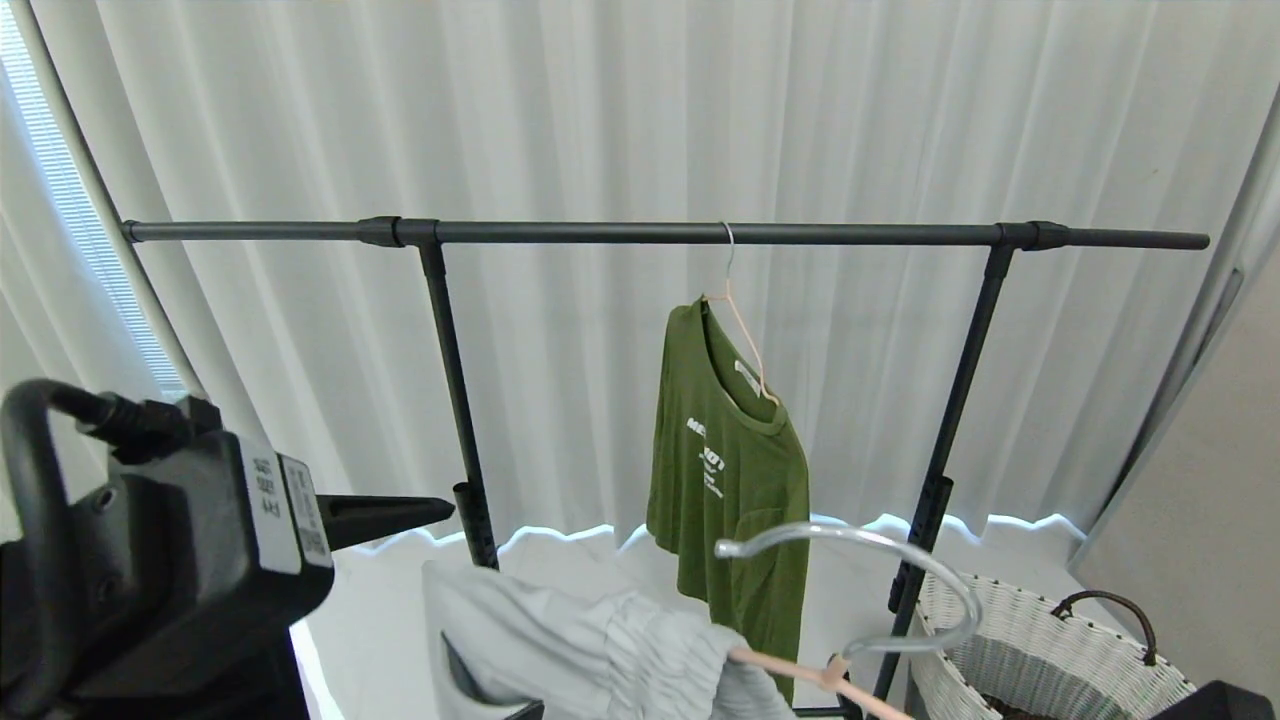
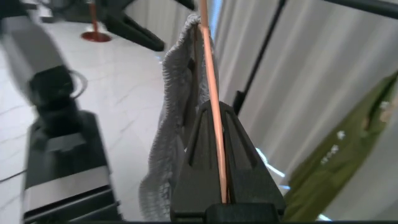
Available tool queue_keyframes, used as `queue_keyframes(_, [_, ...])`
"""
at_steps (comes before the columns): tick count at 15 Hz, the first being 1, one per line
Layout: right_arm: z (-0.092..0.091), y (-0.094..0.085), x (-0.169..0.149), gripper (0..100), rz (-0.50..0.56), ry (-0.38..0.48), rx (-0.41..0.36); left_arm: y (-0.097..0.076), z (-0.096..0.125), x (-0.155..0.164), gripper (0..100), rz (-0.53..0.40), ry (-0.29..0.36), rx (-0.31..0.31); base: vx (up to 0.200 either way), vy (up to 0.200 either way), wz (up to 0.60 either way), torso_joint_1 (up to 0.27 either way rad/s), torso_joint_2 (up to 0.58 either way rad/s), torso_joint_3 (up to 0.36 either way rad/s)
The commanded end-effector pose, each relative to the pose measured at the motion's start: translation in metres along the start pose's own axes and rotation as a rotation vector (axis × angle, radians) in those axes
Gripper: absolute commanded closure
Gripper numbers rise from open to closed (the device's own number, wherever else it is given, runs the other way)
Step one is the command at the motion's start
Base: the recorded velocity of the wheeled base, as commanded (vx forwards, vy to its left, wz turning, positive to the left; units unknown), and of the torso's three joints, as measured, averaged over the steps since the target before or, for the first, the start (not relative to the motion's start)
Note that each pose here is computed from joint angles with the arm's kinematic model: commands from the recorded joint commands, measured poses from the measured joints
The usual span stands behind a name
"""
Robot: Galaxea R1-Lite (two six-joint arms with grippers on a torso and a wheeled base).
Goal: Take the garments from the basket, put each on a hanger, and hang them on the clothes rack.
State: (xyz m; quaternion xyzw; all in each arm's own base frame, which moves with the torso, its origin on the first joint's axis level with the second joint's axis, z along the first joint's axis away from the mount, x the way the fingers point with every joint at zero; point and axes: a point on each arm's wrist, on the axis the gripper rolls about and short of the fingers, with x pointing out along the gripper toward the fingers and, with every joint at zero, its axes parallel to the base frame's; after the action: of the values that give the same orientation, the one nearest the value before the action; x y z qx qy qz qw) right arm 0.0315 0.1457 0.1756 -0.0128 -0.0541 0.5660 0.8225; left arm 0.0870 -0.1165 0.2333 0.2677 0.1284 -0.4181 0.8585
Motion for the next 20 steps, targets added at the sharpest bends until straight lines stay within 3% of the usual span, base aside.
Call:
queue_keyframes(1, [-0.002, 0.004, -0.002, 100, 0.034, 0.004, 0.002, -0.004, -0.005, -0.001, 0, -0.051, -0.009, 0.035, 0.0, 0.0, 0.0, 0.0, 0.0, 0.0])
queue_keyframes(7, [-0.007, 0.007, -0.003, 100, 0.116, 0.025, 0.001, -0.017, -0.005, 0.002, 0, -0.304, -0.083, 0.111, 0.0, 0.0, 0.0, 0.0, 0.0, 0.0])
queue_keyframes(9, [-0.008, 0.008, -0.004, 100, 0.152, 0.025, 0.003, -0.024, -0.007, 0.005, 0, -0.369, -0.077, 0.125, 0.0, 0.0, 0.0, 0.0, 0.0, 0.0])
queue_keyframes(11, [-0.009, 0.008, -0.004, 100, 0.181, 0.027, 0.003, -0.025, -0.007, 0.015, 0, -0.377, -0.047, 0.119, 0.0, 0.0, 0.0, 0.0, 0.0, 0.0])
queue_keyframes(18, [-0.01, 0.009, -0.004, 100, 0.196, 0.035, 0.002, -0.028, -0.011, 0.026, 0, -0.411, -0.044, 0.114, 0.0, 0.0, 0.0, 0.0, 0.0, 0.0])
queue_keyframes(19, [-0.01, 0.009, -0.004, 100, 0.197, 0.035, 0.002, -0.028, -0.011, 0.026, 100, -0.411, -0.044, 0.114, 0.0, 0.0, 0.0, 0.0, 0.0, 0.0])
queue_keyframes(20, [-0.01, 0.009, -0.003, 100, 0.197, 0.033, 0.002, -0.028, -0.011, 0.026, 100, -0.411, -0.044, 0.114, 0.0, 0.0, 0.0, 0.0, 0.0, 0.0])
